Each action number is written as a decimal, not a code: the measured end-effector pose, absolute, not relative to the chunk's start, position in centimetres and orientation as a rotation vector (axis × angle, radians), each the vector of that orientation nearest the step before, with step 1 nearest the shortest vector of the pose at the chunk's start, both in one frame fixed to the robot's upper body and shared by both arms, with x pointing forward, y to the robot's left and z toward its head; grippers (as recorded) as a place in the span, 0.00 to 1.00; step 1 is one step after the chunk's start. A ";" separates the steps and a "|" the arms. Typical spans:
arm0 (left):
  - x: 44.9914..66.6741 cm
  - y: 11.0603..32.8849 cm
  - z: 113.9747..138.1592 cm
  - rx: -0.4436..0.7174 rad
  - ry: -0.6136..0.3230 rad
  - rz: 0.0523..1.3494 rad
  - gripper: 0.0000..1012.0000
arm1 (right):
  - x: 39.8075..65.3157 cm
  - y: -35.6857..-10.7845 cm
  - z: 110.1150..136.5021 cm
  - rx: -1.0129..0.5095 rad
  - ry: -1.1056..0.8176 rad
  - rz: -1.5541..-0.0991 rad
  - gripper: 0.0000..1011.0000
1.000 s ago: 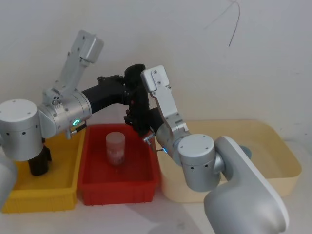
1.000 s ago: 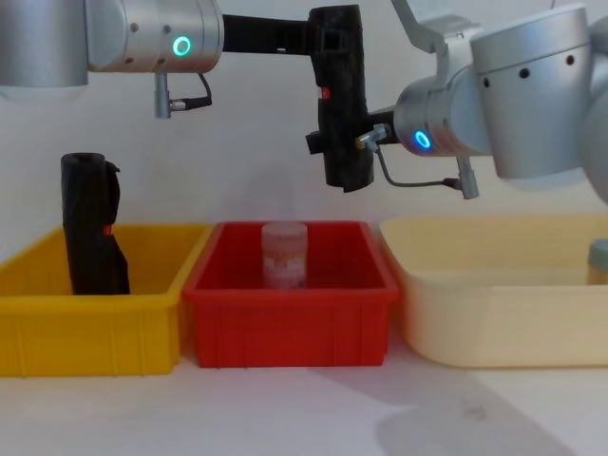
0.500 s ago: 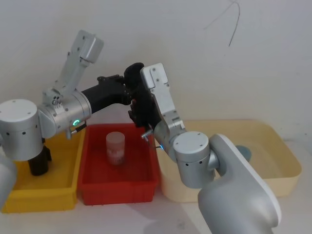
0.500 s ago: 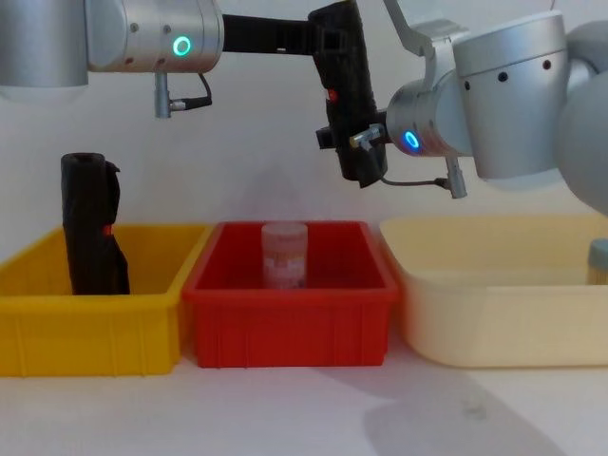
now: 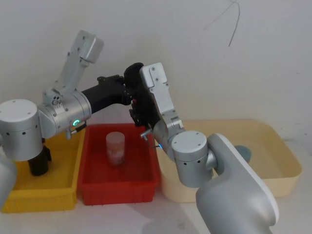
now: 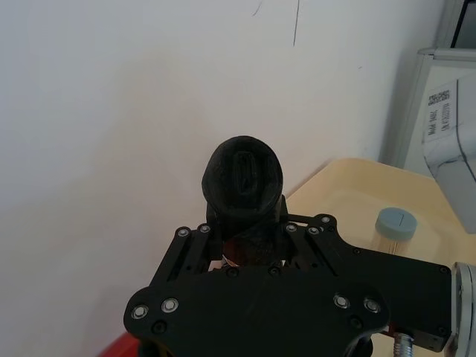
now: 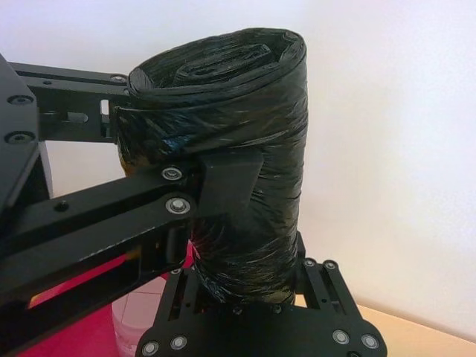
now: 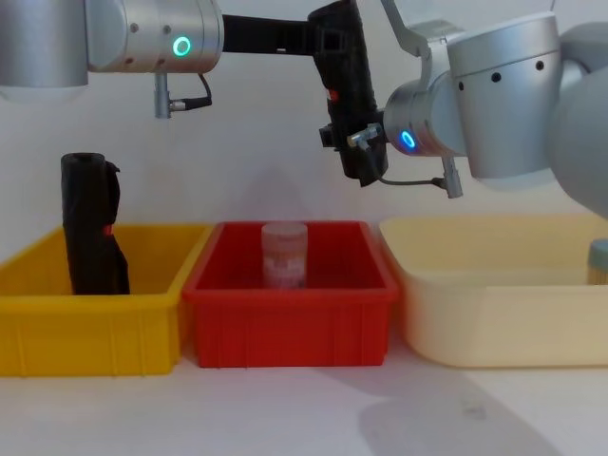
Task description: Pick up the garbage bag with the one hand and transfer it to the other hand.
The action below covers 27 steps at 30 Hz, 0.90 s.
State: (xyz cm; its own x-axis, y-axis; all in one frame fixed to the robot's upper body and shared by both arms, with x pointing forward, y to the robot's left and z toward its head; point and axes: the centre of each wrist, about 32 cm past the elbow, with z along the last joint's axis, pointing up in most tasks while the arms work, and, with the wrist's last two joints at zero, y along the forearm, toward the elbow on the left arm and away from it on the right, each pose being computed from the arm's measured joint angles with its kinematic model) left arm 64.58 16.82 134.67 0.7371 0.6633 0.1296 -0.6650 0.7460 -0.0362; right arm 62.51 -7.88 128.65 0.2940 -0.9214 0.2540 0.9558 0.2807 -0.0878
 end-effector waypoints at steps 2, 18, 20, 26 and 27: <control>64.6 16.8 134.7 0.013 -0.137 0.729 0.34 | 62.5 -7.9 128.6 -0.240 -0.165 -1.266 0.55; 64.6 16.8 134.7 0.012 -0.137 0.729 0.45 | 62.6 -7.9 128.6 -0.241 -0.162 -1.270 0.55; 64.6 16.8 134.7 0.012 -0.137 0.729 0.51 | 62.6 -7.8 128.6 -0.241 -0.162 -1.270 0.55; 64.6 16.8 134.7 0.012 -0.137 0.729 0.68 | 62.6 -7.8 128.6 -0.240 -0.161 -1.271 0.55; 64.6 16.8 134.7 0.012 -0.137 0.729 0.70 | 62.6 -7.8 128.6 -0.240 -0.161 -1.271 0.55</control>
